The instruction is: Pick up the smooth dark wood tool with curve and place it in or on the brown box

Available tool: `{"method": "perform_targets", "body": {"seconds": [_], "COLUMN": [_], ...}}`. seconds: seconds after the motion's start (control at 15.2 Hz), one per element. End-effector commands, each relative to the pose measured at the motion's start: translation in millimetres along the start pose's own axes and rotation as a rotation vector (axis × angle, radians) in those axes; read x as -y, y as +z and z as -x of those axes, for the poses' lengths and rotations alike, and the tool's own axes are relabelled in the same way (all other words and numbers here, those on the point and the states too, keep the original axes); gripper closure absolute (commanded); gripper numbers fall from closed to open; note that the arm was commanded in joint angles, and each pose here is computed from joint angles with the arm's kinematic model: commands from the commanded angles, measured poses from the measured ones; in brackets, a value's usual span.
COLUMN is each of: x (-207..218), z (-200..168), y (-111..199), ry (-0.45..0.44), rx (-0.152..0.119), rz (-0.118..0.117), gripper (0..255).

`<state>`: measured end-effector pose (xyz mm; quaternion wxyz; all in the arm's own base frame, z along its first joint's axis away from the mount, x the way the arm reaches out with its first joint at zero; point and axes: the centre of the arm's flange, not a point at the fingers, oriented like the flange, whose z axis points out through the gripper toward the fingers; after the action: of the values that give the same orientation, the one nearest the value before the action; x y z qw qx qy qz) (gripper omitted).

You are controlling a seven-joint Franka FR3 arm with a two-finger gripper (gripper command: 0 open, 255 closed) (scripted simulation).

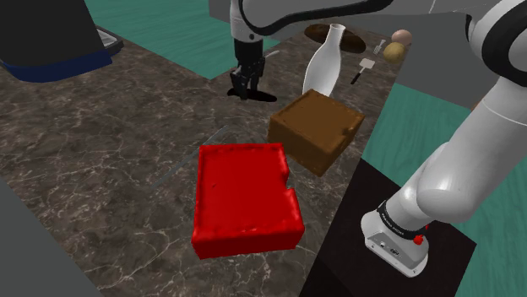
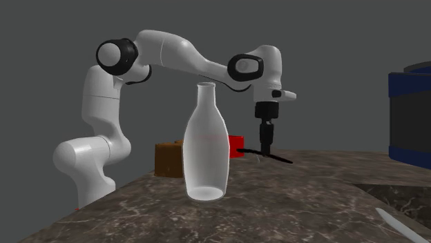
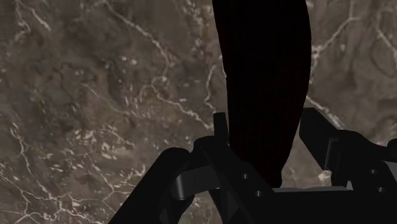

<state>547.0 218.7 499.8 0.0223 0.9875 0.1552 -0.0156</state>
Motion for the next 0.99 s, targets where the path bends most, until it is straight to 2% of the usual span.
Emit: {"method": "perform_targets", "body": {"seconds": [0.0, 0.92], "x": [-1.2, -4.1], "z": [0.1, 2.9], "y": [-11.7, -85.5], "ry": [0.0, 0.0], "rx": [0.0, 0.0], "rz": [0.0, 0.0], "gripper": [255, 255]}}
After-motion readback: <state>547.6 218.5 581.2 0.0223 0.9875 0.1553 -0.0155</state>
